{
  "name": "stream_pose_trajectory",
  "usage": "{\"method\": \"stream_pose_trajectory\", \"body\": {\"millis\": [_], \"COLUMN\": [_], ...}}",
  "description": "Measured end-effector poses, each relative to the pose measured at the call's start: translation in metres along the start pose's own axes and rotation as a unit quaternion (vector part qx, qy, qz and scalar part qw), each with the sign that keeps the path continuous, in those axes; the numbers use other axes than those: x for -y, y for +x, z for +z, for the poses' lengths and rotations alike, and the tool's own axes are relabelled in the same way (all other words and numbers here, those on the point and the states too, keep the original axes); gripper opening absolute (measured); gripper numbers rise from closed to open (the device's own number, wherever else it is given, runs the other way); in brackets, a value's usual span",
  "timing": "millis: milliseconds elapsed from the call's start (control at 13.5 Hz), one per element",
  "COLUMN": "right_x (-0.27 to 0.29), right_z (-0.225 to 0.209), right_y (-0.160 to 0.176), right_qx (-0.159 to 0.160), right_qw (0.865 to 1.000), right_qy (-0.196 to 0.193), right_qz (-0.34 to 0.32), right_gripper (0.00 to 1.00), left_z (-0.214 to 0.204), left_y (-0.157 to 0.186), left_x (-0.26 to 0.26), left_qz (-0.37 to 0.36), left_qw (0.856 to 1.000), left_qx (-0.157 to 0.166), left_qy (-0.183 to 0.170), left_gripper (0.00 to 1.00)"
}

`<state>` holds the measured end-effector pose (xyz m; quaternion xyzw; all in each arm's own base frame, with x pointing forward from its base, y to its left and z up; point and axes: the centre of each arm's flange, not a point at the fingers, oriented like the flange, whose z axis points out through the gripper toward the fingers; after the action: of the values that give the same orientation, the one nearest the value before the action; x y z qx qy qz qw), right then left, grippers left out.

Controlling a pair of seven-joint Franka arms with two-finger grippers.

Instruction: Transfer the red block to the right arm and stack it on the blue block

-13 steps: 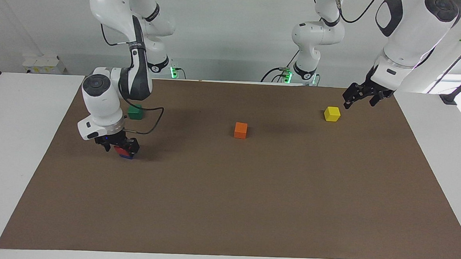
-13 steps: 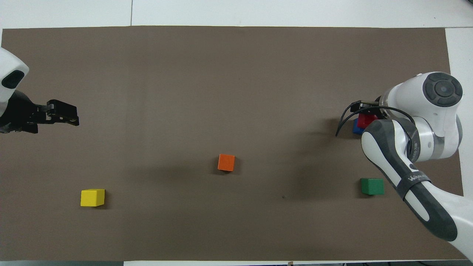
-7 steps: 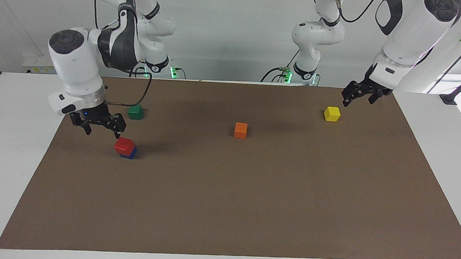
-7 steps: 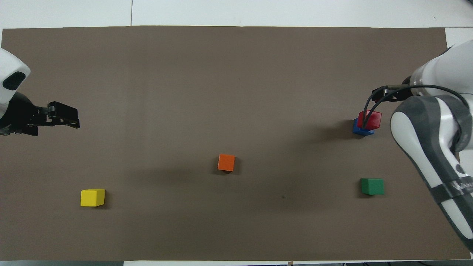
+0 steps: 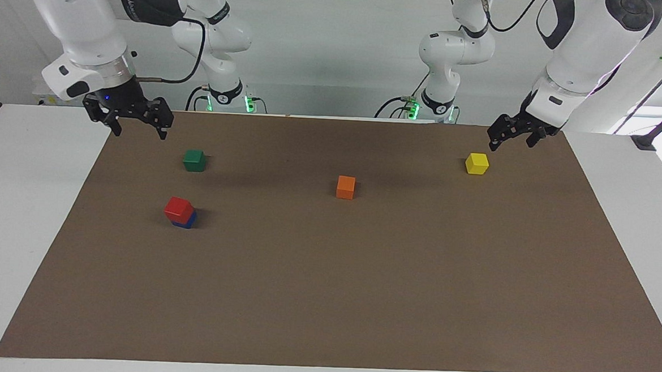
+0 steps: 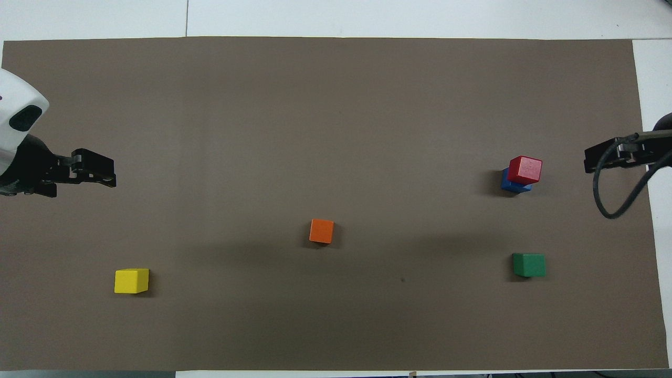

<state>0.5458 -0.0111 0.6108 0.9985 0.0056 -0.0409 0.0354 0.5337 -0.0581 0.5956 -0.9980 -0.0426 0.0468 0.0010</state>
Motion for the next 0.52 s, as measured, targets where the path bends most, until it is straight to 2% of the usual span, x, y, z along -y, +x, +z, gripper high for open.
{"method": "stream_pose_trajectory", "body": {"millis": [223, 520], "right_x": [-0.005, -0.018], "right_z": [-0.008, -0.013], "right_y": [-0.013, -0.018], "right_qx": [0.015, 0.009], "right_qw": [1.000, 1.000], "right_qy": [0.003, 0.019], "right_qz": [-0.011, 0.002], "right_gripper": [1.00, 1.00], "left_z": [0.000, 0.001], "left_y": [0.000, 0.001], "left_x": [0.000, 0.004], "left_qz": [0.000, -0.003], "left_qw": [1.000, 1.000], "left_qx": [0.001, 0.002], "left_qy": [0.000, 0.000], "left_gripper": [1.00, 1.00]}}
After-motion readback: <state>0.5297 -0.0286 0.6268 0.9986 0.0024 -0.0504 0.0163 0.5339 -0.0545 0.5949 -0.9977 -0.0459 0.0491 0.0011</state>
